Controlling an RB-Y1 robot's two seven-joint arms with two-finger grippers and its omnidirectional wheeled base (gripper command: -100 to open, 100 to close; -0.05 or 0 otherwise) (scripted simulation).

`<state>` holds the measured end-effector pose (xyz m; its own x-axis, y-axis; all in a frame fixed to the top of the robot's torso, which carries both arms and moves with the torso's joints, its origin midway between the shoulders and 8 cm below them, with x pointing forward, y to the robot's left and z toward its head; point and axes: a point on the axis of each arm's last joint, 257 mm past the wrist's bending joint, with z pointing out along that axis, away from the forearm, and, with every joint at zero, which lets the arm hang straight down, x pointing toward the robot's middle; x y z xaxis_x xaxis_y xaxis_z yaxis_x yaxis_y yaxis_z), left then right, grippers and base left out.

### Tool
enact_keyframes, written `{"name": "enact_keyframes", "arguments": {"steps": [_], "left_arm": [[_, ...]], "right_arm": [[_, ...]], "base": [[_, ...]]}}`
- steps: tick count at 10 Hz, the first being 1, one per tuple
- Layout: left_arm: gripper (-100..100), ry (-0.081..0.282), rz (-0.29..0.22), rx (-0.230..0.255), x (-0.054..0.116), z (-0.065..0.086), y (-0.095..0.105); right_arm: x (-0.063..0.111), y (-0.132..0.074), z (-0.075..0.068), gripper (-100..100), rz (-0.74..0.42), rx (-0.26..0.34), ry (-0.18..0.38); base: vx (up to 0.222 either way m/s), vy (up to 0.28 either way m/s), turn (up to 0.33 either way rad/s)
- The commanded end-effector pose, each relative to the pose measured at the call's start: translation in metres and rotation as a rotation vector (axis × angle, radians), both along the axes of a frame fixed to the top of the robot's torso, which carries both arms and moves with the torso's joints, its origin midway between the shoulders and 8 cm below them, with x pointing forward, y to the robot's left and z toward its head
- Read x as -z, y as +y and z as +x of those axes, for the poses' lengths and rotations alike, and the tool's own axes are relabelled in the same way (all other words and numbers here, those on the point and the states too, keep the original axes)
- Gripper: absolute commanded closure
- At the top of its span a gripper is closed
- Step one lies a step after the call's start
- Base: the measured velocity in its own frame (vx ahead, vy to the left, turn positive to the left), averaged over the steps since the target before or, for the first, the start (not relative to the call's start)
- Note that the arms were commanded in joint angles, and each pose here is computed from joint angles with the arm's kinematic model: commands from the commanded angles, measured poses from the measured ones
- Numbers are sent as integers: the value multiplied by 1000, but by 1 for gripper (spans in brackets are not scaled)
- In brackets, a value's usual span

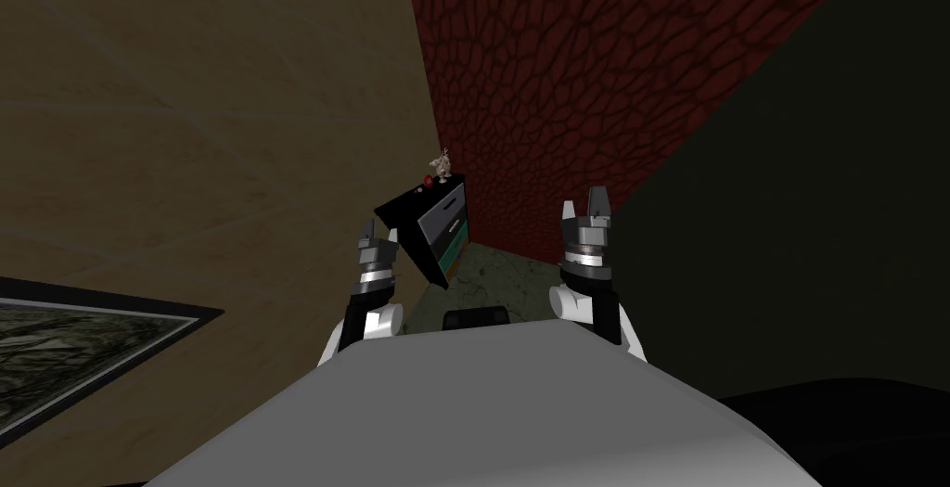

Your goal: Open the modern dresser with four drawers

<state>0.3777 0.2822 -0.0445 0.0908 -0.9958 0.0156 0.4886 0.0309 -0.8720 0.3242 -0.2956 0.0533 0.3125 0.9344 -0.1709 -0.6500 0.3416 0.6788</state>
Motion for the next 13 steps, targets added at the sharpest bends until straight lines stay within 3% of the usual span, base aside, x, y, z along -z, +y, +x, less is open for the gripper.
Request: {"name": "enact_keyframes", "arguments": {"steps": [1,9,10,13], "left_arm": [[0,0,0,0,0,0,0],[0,0,0,0,0,0,0],[-100,15,28,15,7,3,-2],[-100,52,73,39,29,11,-3]], "right_arm": [[0,0,0,0,0,0,0],[0,0,0,0,0,0,0],[0,0,0,0,0,0,0],[0,0,0,0,0,0,0]], "base": [[0,0,0],[0,0,0],[30,-8,-8],[78,-2,-13]]}}
